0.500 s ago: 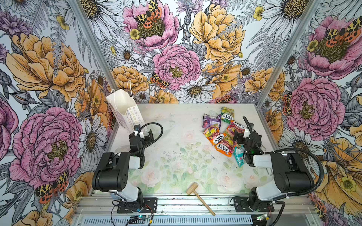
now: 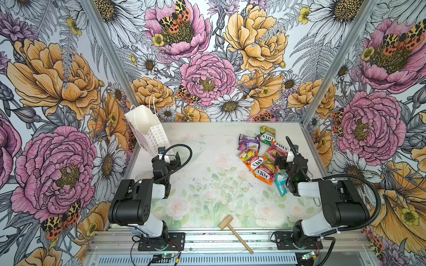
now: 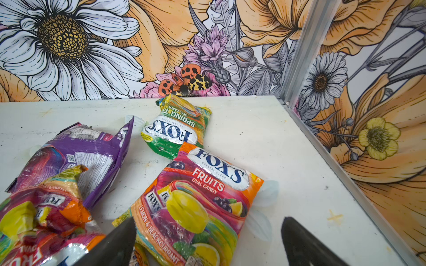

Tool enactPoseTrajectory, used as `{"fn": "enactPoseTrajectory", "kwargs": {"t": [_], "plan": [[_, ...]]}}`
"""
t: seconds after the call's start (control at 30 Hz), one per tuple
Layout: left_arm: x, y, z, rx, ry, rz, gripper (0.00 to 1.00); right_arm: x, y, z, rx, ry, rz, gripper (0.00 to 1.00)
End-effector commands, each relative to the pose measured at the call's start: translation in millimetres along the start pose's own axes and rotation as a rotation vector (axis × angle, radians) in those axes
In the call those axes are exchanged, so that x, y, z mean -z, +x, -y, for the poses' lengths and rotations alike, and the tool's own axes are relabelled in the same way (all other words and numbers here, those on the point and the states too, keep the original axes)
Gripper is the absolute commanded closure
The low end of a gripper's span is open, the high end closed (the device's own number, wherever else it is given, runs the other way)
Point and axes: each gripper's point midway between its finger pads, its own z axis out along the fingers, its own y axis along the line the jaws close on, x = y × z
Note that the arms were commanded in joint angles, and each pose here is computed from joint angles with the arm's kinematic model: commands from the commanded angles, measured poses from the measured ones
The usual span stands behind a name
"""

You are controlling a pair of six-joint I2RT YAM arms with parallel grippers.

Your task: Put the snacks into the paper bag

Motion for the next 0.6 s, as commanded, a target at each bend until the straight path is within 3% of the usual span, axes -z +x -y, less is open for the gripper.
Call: {"fn": "enactPoseTrajectory", "kwargs": {"t": [0.0, 0.57], "plan": [[-0.9, -10.7, 5.4, -0.019, 0.022, 0.029, 0.01, -1.4, -2.7, -0.7, 0.005, 0.004, 0.017, 0.0], [-2.3, -10.3, 0.7, 0.014, 0.037, 0.023, 0.01, -1.6, -2.3, -1.0, 0.004, 0.002, 0.016, 0.0]]}}
